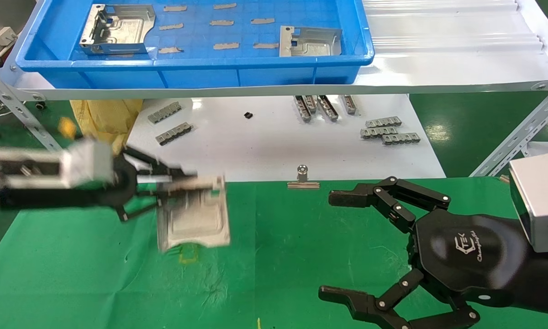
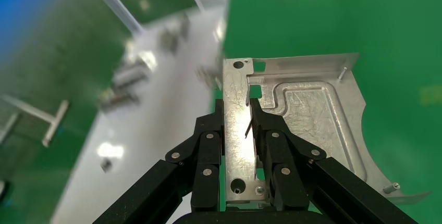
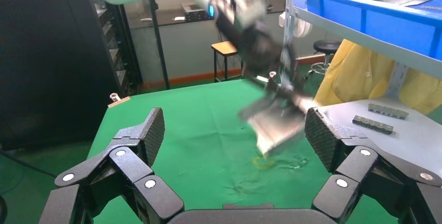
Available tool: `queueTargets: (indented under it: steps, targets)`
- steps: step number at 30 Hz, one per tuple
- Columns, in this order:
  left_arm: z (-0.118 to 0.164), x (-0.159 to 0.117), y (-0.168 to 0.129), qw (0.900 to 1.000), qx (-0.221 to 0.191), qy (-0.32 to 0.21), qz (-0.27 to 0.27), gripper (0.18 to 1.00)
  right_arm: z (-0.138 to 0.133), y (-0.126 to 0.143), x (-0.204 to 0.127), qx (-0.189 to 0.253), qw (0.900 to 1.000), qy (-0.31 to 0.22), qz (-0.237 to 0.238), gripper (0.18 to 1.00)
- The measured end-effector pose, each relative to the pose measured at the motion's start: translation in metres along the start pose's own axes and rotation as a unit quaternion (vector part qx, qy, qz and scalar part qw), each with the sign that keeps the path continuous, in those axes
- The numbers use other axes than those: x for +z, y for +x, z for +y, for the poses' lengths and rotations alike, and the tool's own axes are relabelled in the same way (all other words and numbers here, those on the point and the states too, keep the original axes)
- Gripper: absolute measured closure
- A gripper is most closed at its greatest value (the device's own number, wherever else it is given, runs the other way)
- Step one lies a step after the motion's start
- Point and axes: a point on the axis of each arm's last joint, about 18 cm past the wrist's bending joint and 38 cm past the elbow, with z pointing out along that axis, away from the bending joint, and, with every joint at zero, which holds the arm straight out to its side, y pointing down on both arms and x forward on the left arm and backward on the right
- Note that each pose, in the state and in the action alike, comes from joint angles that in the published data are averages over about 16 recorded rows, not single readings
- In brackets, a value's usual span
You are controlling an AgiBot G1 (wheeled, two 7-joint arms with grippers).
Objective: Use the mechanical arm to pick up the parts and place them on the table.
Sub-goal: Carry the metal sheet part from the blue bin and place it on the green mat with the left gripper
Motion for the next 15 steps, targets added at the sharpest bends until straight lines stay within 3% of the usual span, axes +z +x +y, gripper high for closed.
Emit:
queueTargets:
  steps: [6,15]
  targets:
    - [0.036,0.013,0.022,0.9975,0.034,-0.053,0.031,0.911,0.000,0.000,0.000,0.000,1.000,0.000,0.000,0.179]
    - [0.061,0.021,0.040,0.9938,0.041,-0.085,0.058,0.911,0.000,0.000,0.000,0.000,1.000,0.000,0.000,0.179]
